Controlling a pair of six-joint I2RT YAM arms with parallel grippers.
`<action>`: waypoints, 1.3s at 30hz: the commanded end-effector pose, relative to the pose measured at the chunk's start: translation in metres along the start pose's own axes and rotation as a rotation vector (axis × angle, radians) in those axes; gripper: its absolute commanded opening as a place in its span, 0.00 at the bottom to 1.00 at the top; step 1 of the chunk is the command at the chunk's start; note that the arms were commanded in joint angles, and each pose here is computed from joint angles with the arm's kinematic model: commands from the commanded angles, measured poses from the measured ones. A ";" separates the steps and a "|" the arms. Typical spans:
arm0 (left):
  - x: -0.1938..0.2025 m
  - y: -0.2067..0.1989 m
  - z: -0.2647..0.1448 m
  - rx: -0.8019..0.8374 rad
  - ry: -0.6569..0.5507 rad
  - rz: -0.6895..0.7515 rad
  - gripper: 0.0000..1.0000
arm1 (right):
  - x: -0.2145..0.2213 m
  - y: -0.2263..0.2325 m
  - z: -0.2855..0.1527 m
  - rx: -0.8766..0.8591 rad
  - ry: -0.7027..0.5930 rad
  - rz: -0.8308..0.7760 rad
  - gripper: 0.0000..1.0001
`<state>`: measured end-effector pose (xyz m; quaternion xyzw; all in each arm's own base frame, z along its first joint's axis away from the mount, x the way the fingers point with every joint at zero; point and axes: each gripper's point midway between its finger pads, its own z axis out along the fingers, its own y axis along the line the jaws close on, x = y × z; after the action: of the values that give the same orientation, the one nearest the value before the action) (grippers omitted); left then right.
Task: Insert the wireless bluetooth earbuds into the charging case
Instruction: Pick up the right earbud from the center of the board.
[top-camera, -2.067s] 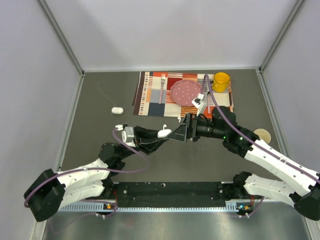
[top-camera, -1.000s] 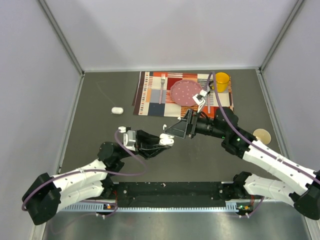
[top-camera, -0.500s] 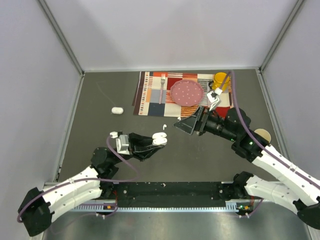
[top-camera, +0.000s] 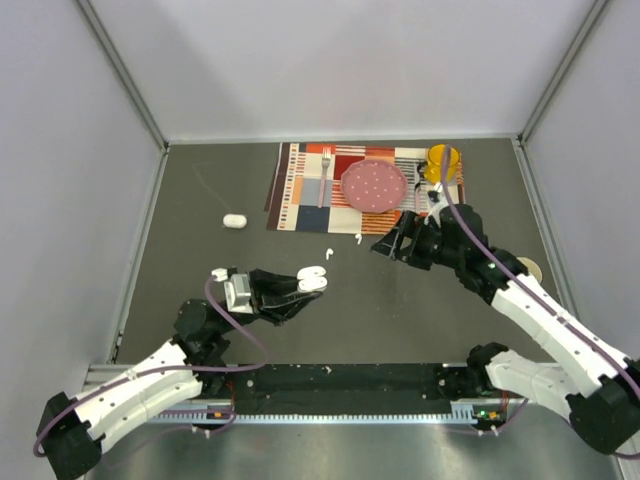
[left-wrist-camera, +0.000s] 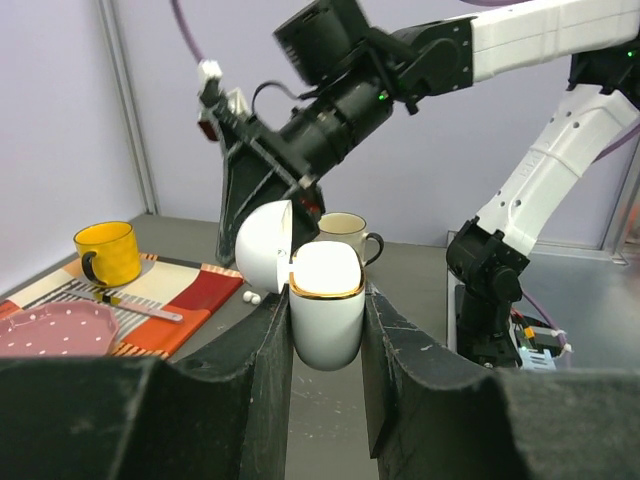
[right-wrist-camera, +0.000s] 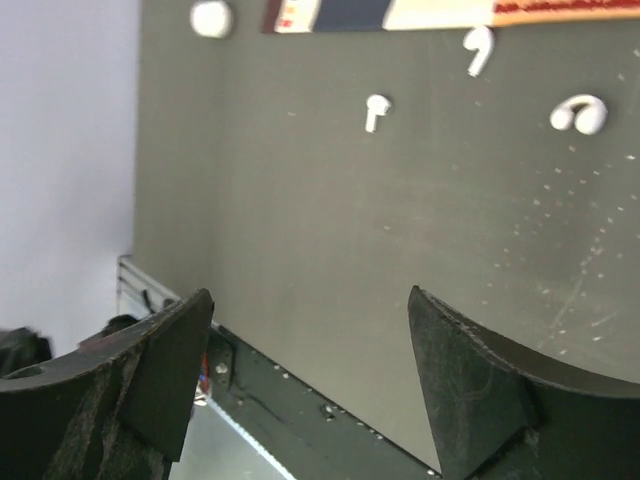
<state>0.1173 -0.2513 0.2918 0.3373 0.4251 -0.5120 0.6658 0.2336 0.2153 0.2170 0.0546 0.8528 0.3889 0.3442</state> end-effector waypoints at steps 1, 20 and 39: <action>-0.006 -0.001 -0.001 -0.003 -0.021 0.017 0.00 | -0.004 -0.021 0.021 0.099 0.043 -0.086 0.77; -0.008 -0.003 -0.009 -0.013 -0.025 0.029 0.00 | -0.027 -0.062 0.139 0.436 0.157 -0.317 0.58; -0.007 -0.002 -0.013 -0.024 -0.003 0.034 0.00 | -0.015 -0.096 0.197 0.555 0.225 -0.348 0.47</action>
<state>0.1127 -0.2401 0.2861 0.3363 0.4352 -0.4988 0.6699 0.3711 0.2580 0.0612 -0.0353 0.9600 0.0822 0.2655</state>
